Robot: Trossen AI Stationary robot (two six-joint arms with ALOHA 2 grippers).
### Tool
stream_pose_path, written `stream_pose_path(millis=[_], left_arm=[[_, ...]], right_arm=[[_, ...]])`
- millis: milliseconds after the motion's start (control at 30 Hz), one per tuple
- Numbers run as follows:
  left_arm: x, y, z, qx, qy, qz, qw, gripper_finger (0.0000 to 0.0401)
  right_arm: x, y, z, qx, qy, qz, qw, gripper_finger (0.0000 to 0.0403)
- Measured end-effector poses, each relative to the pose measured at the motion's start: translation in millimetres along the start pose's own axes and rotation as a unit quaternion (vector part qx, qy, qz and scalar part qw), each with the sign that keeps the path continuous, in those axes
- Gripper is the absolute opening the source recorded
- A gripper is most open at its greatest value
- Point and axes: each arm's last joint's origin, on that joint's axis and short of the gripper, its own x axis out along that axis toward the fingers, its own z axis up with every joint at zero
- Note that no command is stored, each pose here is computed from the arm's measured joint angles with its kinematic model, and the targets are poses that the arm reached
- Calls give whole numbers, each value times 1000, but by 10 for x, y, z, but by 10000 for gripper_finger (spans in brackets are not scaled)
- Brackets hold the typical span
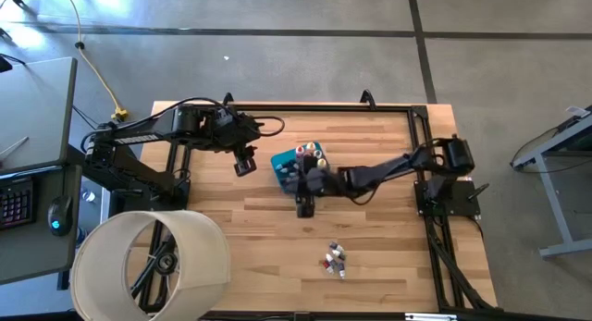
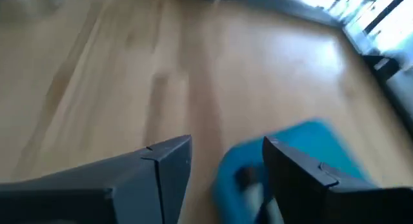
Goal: Pick & Place food coloring
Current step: Put the top small green food coloring bottle into the bin
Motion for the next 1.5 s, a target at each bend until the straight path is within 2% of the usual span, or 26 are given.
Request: stream_pose_path(millis=[167, 233, 333, 433, 667, 800, 1033, 1267, 1500], left_arm=[[36, -11, 16, 1, 1, 10, 1000, 169], [58, -22, 27, 2, 3, 10, 1000, 169], [95, -42, 39, 3, 7, 3, 1000, 169], [149, -70, 73, 3, 7, 2, 1000, 169], [282, -134, 119, 15, 18, -4, 1000, 169], [366, -173, 140, 23, 26, -9, 999, 169], [473, -225, 205, 20, 21, -10, 1000, 169], [537, -256, 200, 25, 35, -19, 999, 169], [526, -252, 205, 37, 31, -19, 999, 169]], right_arm=[[-196, 436, 132, -16, 113, 51, 992, 185], [-307, 583, 124, 12, 169, 64, 983, 185], [-474, 736, 121, 103, 251, 67, 960, 185], [-588, 849, 98, 192, 309, 77, 928, 185], [-791, 1173, -122, 246, 387, 101, 883, 185], [-816, 1224, -216, 248, 390, 85, 883, 185], [-760, 1147, -362, 249, 394, 59, 883, 185], [-682, 1167, -470, 268, 378, 112, 879, 185], [-647, 1182, -642, 274, 362, 127, 882, 185]])
